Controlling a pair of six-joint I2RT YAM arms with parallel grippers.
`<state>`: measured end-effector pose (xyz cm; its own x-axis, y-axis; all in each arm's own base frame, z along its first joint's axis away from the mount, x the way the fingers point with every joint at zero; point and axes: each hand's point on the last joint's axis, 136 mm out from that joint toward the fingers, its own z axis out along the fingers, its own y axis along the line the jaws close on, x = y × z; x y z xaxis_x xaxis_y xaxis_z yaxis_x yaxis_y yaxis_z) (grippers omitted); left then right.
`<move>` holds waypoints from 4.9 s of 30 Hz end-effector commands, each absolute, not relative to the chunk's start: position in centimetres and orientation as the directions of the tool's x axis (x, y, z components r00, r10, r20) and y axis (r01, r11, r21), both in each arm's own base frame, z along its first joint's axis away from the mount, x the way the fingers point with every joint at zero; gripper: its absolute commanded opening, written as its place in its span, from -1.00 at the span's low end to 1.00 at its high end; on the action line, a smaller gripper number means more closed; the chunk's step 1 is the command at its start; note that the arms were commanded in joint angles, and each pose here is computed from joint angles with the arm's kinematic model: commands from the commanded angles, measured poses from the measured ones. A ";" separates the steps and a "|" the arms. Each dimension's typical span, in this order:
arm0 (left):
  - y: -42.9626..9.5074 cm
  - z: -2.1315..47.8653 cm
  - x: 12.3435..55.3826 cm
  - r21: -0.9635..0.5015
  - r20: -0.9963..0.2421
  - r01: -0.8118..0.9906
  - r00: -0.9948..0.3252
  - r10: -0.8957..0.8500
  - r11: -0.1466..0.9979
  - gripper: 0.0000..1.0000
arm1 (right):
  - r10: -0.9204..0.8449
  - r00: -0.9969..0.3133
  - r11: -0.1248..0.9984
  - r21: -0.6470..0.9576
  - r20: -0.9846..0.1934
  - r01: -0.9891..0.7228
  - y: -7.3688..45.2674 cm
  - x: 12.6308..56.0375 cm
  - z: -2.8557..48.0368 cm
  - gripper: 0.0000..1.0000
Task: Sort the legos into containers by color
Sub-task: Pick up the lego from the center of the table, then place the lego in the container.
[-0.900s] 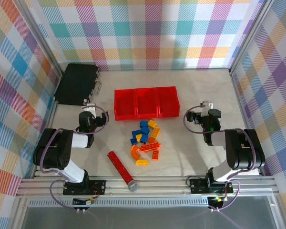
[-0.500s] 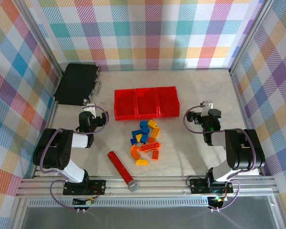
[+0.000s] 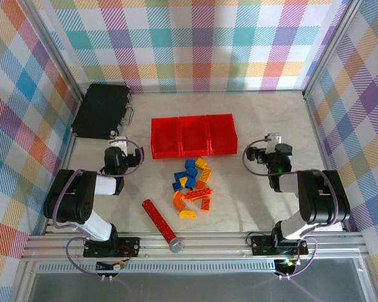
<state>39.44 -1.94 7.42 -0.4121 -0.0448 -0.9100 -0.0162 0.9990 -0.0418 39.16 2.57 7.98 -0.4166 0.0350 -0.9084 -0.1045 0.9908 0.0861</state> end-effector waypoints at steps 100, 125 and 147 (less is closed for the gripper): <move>-7.9 21.6 22.2 -0.578 -0.672 0.040 -0.590 -0.448 0.815 0.99 | 0.137 -0.930 0.991 0.057 -0.342 0.125 24.4 28.5 3.0 -0.22; -7.7 21.6 21.8 -0.574 -0.659 0.018 -0.604 -0.449 0.819 0.99 | -0.104 -0.790 0.951 0.172 -0.604 -0.256 22.7 36.4 19.9 -0.30; -6.6 21.8 20.6 -0.572 -0.653 -0.040 -0.582 -0.485 0.819 0.99 | -0.138 -0.913 0.943 0.230 -0.385 -0.240 20.9 44.4 10.9 -0.28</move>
<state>20.97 -6.67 21.14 -0.5901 -0.4720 -0.6550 -0.0345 0.8253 -0.5637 43.94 20.47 10.77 -0.9135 -0.1292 -0.3859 -0.2233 0.9519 0.2099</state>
